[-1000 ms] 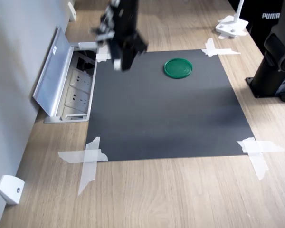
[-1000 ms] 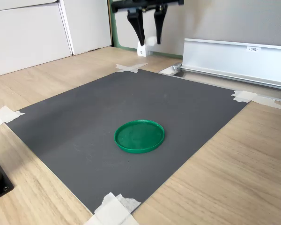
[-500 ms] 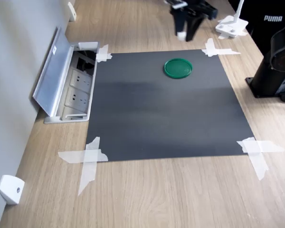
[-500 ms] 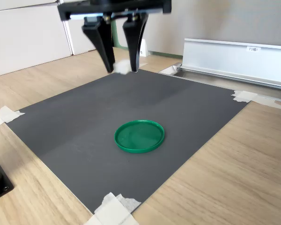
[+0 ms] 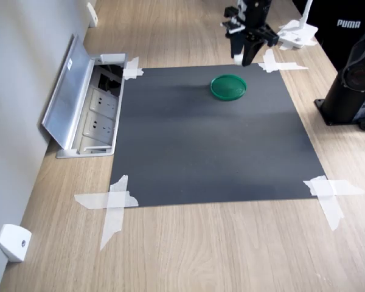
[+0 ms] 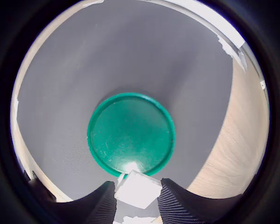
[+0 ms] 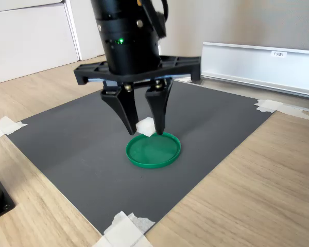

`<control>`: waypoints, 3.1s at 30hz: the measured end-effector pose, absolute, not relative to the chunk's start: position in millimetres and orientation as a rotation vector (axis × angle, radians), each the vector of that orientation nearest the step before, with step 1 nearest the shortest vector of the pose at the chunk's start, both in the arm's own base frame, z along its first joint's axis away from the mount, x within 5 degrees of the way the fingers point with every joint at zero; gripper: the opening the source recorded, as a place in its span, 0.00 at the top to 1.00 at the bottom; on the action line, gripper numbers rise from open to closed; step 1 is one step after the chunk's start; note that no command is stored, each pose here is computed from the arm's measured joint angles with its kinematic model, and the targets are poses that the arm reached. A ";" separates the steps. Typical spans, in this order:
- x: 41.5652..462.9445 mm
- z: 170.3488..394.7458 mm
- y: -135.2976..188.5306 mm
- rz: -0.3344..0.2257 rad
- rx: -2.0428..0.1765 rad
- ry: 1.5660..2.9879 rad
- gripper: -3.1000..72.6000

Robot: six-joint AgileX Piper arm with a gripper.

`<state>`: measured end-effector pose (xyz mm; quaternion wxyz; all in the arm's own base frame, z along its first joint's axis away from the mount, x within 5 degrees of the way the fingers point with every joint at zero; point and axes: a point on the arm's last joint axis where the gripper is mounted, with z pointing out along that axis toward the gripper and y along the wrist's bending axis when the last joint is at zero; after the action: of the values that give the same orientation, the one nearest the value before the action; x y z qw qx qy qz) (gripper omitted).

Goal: Grasp a white terminal and put it on the green lid.

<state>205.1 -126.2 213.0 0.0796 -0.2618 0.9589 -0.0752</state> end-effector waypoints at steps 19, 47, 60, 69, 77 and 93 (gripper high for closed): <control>231.5 184.6 -116.8 -0.238 -0.920 2.855 0.50; 190.6 336.6 -74.8 -0.327 -0.488 2.400 0.43; 142.3 384.2 -51.0 -0.300 0.055 2.042 0.96; 95.2 367.3 -23.9 -0.180 0.198 1.729 0.97; 46.9 309.0 -5.4 -0.177 0.181 1.697 0.97; 30.0 255.1 -2.3 -0.246 0.070 1.786 0.97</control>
<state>30.0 -2.3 255.1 0.6200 0.0306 0.7767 -0.1070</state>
